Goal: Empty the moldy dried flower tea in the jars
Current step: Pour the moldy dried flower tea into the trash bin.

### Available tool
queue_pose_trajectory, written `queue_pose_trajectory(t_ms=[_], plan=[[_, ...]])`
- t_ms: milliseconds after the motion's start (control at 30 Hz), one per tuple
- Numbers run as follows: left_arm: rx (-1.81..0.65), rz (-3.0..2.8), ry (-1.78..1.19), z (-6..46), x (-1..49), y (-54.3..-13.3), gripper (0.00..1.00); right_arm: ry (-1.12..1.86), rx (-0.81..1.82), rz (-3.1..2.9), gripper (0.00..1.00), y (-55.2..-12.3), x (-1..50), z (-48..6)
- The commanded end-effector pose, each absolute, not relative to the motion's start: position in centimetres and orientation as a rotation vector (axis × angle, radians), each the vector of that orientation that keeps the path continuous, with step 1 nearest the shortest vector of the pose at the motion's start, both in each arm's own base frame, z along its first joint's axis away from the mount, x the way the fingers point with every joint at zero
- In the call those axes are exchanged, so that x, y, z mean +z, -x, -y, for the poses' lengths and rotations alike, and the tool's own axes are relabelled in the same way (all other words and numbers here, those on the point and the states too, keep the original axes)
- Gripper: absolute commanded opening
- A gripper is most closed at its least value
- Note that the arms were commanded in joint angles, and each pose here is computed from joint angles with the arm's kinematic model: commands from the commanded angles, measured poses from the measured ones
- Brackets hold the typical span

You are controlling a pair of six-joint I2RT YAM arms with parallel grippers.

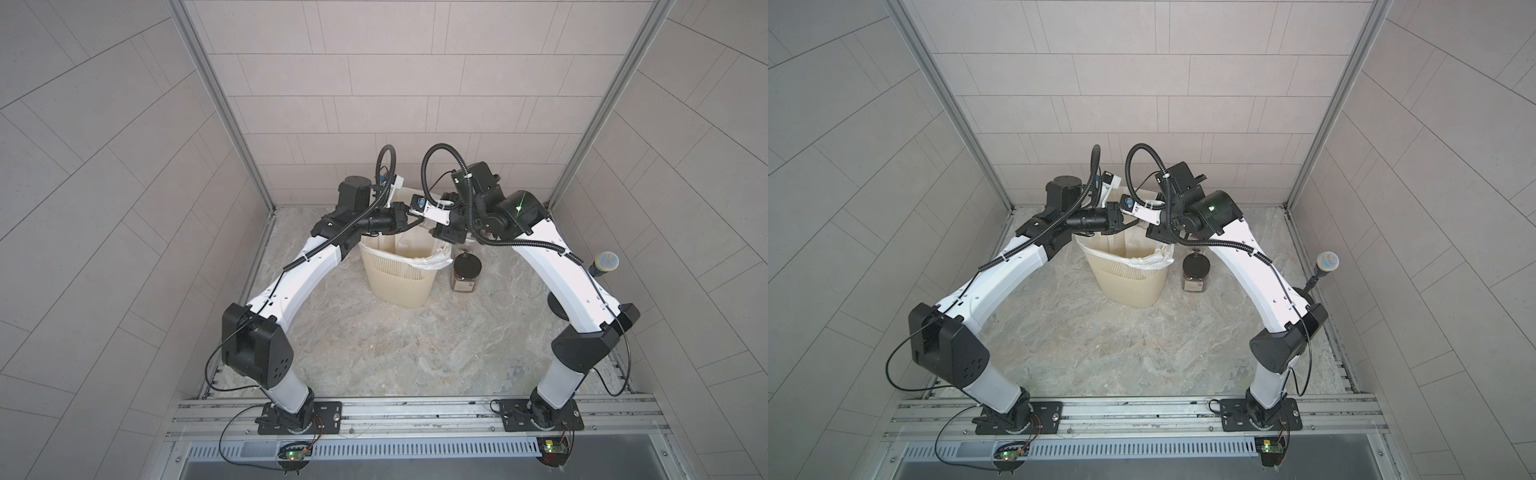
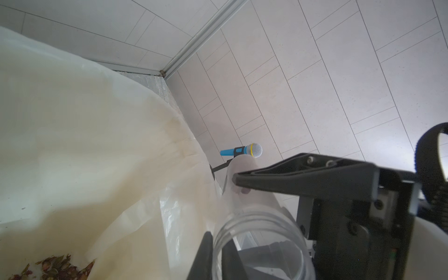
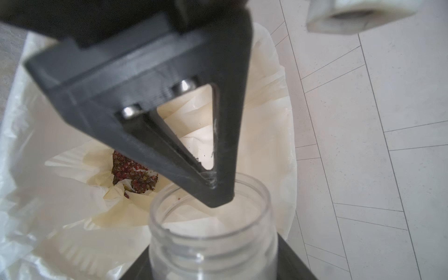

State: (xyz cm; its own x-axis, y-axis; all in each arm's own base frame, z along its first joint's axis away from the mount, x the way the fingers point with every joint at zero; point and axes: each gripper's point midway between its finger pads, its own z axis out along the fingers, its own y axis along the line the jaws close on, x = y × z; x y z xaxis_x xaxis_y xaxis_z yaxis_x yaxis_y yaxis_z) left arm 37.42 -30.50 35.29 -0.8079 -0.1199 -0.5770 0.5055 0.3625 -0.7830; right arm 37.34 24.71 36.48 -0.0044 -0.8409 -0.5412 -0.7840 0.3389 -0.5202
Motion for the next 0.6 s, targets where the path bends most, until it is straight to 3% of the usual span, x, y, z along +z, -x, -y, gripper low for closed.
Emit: queue_pose_trajectory(t_ms=[0, 333, 467, 567], plan=[[-1.468, -2.058, -0.34, 30.7, 35.8, -38.0, 0.08, 1.39, -0.044, -1.724, 0.74, -36.0, 39.3, -24.7], [-1.461, -2.056, -0.317, 30.3, 36.2, -38.9, 0.07, 1.358, -0.076, -1.752, 0.87, -35.2, 39.5, -23.2], [-1.466, -2.047, -0.318, 30.2, 36.5, -39.2, 0.06, 1.193, -0.031, -1.72, 0.9, -35.1, 41.8, -22.8], [-1.477, -2.038, -0.322, 30.1, 36.7, -39.3, 0.06, 1.004, 0.011, -1.631, 1.0, -34.9, 44.1, -22.3]])
